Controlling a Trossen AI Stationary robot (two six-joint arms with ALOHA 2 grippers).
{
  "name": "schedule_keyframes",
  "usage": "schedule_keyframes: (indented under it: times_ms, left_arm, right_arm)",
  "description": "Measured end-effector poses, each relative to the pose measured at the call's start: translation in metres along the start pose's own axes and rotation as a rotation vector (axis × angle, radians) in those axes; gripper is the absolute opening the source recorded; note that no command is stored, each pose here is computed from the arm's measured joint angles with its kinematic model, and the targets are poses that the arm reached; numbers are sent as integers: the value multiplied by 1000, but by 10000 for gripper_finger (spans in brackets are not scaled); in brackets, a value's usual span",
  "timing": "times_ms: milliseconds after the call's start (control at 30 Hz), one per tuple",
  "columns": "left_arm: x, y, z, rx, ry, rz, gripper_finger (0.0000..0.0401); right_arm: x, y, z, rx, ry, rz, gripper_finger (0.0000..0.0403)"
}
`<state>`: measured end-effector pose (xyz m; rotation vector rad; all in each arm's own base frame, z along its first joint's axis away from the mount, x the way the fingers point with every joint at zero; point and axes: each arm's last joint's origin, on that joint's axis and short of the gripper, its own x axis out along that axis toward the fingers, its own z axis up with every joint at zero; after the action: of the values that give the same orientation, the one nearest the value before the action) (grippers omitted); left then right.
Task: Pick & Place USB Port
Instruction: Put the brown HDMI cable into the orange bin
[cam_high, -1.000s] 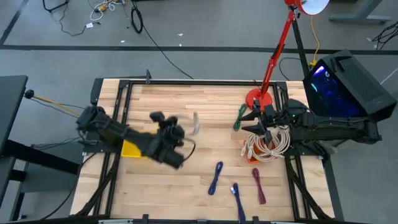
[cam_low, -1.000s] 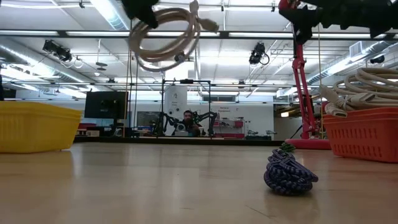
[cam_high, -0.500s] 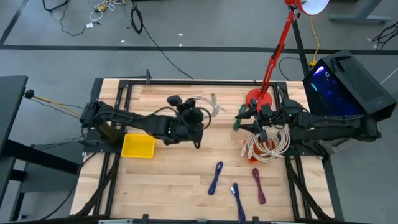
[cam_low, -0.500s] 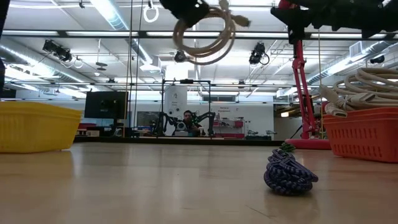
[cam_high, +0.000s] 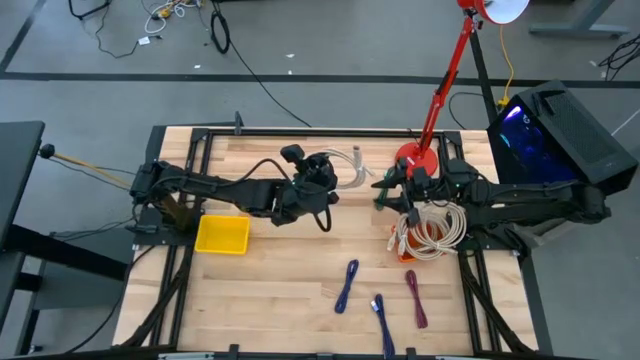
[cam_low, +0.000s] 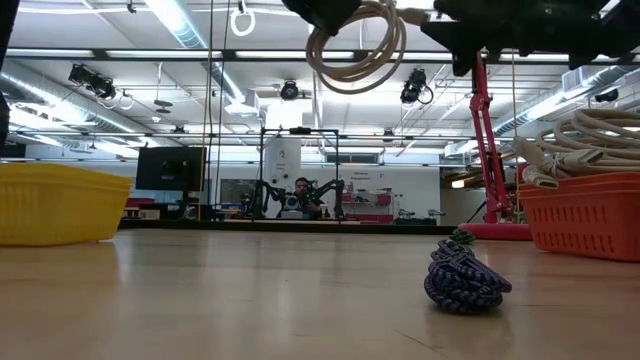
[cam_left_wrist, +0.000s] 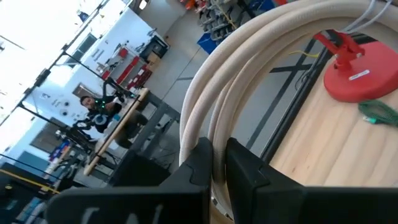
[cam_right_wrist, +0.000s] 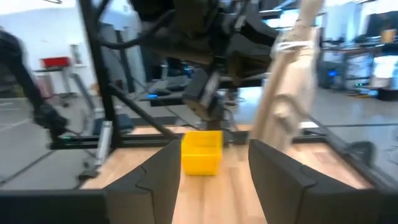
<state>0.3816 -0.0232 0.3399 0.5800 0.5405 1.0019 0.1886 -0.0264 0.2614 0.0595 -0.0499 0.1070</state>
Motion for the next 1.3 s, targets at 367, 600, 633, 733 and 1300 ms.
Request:
schedule_keyframes:
  times_ms: [367,600,633,733,1300]
  left_arm:
    - [-1,-1,5,-56,-43,-66,24]
    - [1,-6,11,-119,-97,-127,24]
    - [1,-7,11,-109,-101,-135,24]
    - [4,-18,13,-116,-129,-155,24]
    - [9,-28,12,-32,-122,-97,69]
  right_arm:
    - [0,-3,2,-13,-19,-66,190]
    - [-1,-2,8,-24,-84,-61,190]
    - [-1,-2,9,-27,-95,-60,190]
    - [2,-2,9,-29,-101,-56,190]
    - [10,-6,0,-93,-66,-69,10]
